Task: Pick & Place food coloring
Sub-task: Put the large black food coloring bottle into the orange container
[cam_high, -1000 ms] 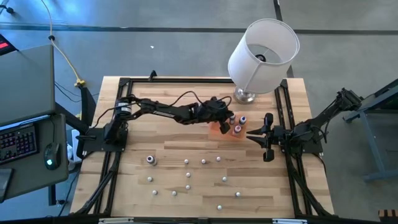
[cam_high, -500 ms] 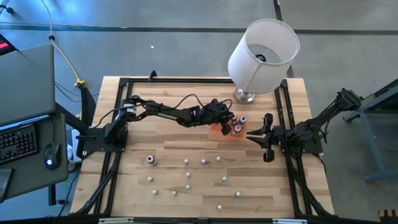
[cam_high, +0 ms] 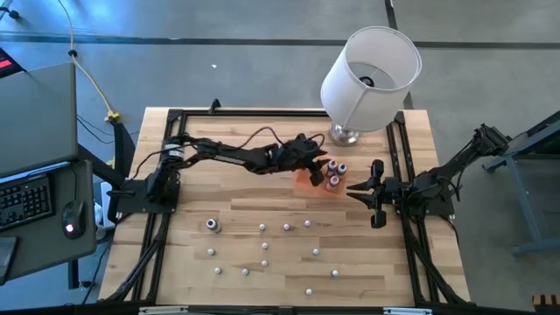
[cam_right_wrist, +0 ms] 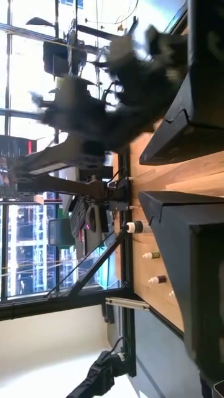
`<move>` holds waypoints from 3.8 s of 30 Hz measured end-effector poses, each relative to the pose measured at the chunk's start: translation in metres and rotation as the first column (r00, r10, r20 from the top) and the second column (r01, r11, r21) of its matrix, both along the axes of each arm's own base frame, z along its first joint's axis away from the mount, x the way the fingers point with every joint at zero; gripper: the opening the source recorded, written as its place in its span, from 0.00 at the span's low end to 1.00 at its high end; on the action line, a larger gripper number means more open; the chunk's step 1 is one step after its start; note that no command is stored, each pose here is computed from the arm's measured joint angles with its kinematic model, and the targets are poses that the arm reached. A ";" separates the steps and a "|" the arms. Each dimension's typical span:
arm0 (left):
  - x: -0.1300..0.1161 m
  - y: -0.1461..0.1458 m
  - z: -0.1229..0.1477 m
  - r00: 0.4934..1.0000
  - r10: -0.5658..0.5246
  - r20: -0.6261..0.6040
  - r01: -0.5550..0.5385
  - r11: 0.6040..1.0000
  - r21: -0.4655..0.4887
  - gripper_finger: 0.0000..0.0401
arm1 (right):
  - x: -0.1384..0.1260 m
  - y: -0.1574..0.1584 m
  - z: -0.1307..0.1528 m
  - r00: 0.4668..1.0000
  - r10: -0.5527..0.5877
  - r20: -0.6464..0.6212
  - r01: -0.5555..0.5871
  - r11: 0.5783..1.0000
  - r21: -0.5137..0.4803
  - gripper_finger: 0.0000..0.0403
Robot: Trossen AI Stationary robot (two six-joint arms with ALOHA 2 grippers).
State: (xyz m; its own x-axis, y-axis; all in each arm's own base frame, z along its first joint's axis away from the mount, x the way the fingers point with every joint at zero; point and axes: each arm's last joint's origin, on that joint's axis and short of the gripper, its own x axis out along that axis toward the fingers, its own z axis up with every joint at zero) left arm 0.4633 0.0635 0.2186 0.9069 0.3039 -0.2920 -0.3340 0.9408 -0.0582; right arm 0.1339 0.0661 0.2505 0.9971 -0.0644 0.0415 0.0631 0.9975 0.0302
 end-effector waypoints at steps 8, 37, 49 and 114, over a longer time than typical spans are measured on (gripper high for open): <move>-0.069 -0.012 0.078 0.958 -0.125 -0.258 0.120 0.992 -0.036 0.33 | 0.002 0.003 -0.004 0.997 0.074 -0.027 -0.073 0.996 0.044 0.18; -0.305 -0.192 0.040 0.934 -0.050 -0.354 -0.019 0.982 -0.190 0.24 | 0.027 0.010 -0.024 0.986 0.121 -0.112 -0.123 0.992 -0.007 0.18; -0.324 -0.206 0.023 0.885 -0.029 -0.466 -0.055 0.985 -0.165 0.37 | 0.027 0.012 -0.024 0.980 0.163 -0.118 -0.165 0.986 -0.011 0.18; -0.283 -0.226 0.004 0.934 0.308 -0.180 -0.351 0.882 -0.315 0.07 | 0.027 0.011 -0.018 0.986 0.153 -0.060 -0.156 0.987 -0.050 0.18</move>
State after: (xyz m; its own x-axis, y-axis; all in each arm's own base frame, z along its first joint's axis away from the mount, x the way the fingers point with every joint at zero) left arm 0.1807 -0.1626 0.2226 0.7227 0.4428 -0.5306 -0.6458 0.7061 -0.2904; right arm 0.1610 0.0775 0.2323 0.9957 0.0912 -0.0152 -0.0915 0.9955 -0.0237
